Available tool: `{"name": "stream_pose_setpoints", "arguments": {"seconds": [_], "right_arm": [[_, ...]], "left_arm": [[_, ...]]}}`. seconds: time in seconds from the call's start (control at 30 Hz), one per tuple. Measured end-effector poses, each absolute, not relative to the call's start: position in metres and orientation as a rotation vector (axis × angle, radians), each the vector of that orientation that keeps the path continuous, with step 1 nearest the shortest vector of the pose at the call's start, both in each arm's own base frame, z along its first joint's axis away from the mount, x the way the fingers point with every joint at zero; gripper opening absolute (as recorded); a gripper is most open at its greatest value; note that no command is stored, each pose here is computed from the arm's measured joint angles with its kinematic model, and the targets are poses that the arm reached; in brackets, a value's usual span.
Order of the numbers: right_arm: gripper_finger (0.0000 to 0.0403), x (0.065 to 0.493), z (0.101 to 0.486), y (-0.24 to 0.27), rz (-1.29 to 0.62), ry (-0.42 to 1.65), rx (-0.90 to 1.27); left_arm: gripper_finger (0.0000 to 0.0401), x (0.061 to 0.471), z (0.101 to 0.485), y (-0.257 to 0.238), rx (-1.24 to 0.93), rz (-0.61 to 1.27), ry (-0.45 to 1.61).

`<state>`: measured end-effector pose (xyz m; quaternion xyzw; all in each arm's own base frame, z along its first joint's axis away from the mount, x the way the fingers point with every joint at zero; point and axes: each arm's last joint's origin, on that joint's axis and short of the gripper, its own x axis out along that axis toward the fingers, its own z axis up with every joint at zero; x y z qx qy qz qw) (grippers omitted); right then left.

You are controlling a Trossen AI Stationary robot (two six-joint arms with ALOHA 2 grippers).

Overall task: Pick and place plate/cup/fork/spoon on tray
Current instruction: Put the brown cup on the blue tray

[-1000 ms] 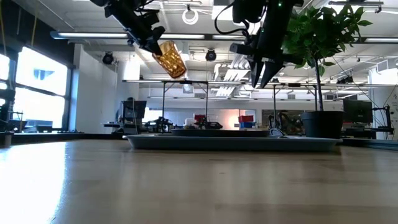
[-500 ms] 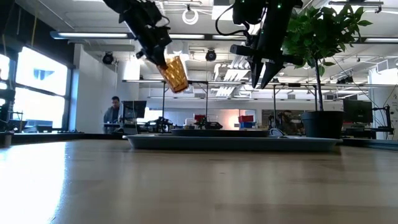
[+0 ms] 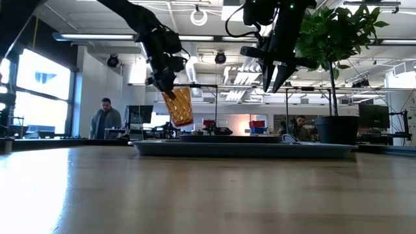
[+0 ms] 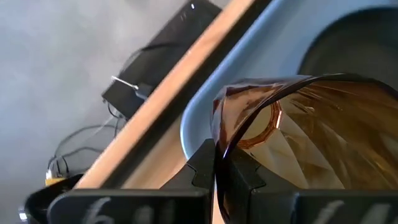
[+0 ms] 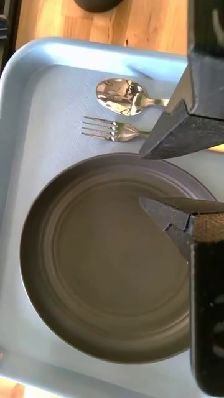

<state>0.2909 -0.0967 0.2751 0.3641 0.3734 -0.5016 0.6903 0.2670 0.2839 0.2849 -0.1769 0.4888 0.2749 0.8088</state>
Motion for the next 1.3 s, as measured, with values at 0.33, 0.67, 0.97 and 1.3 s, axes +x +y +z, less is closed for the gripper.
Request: {"name": "stream_pose_setpoints", "arguments": {"seconds": [0.33, 0.67, 0.97, 1.3], "right_arm": [[0.0099, 0.291, 0.275, -0.096, -1.117, 0.838, 0.818], [0.0099, 0.291, 0.275, -0.096, -1.117, 0.838, 0.817], [0.0099, 0.291, 0.275, -0.096, -1.116, 0.839, 0.818], [0.0099, 0.291, 0.275, -0.096, -1.115, 0.839, 0.819]], "left_arm": [[0.0007, 0.285, 0.259, 0.275, -0.434, 0.535, 1.141], [0.0007, 0.29, 0.234, 0.278, -0.484, 0.534, 1.233], [0.0008, 0.293, 0.222, 0.279, -0.508, 0.517, 1.277], [0.0022, 0.293, 0.221, 0.279, -0.496, 0.524, 1.276]]}}
